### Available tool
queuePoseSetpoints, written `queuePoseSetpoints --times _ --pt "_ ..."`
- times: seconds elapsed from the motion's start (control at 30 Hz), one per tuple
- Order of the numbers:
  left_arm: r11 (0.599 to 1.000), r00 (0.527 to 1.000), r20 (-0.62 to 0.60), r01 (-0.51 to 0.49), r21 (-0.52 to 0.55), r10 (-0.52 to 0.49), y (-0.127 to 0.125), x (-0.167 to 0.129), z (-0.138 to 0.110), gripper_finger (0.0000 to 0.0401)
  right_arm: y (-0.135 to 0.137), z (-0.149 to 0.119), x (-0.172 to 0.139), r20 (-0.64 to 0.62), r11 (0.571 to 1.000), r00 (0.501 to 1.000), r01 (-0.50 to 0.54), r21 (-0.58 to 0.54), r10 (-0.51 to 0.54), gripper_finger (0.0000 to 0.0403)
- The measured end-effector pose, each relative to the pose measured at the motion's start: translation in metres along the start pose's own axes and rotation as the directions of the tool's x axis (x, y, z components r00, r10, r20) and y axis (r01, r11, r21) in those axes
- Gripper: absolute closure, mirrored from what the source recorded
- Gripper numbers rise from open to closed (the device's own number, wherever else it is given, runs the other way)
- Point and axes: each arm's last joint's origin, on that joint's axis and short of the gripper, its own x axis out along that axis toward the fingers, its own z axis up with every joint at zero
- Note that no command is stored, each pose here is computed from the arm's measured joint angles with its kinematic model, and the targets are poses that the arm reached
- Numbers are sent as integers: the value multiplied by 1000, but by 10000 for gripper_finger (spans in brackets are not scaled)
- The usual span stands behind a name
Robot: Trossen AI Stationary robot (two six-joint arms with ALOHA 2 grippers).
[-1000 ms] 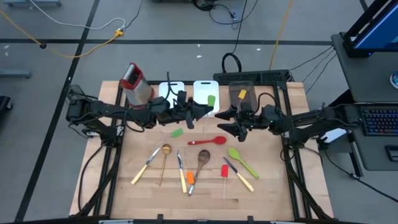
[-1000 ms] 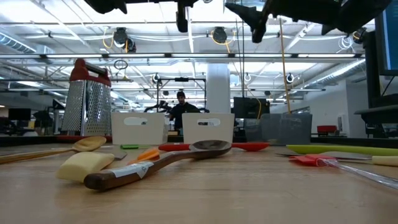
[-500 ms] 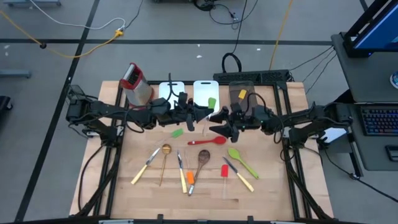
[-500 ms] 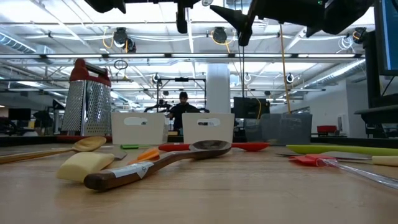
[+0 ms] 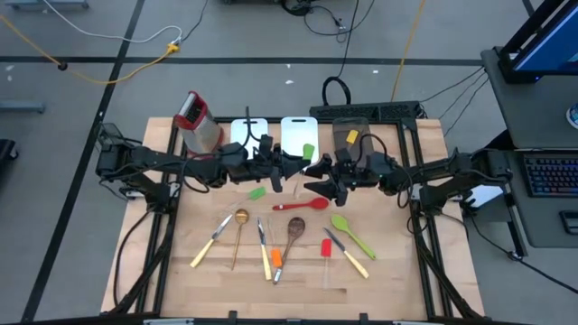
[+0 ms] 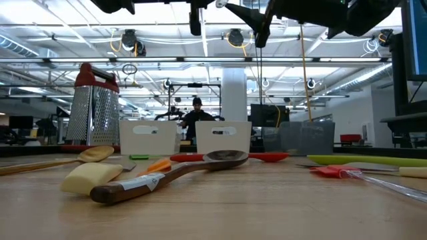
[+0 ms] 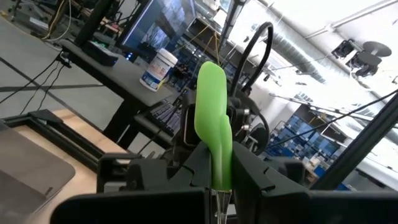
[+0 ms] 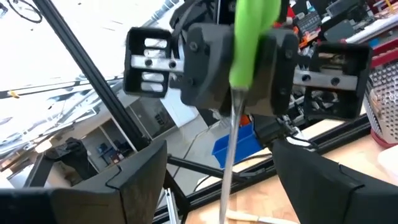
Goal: Pick & Place Kitchen Items
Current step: Put the green silicone spatula into the black bin
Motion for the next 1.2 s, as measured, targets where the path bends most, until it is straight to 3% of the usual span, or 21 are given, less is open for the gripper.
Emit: queuePoseSetpoints --times 0.9,1.2 --pt "1000 1000 18 -19 11 19 -7 -1 -5 381 -1 -1 0 4 1000 1000 6 5 -6 115" --pt "1000 1000 17 -20 17 20 -7 -1 -5 381 -10 -7 21 -27 999 999 24 49 -23 126"
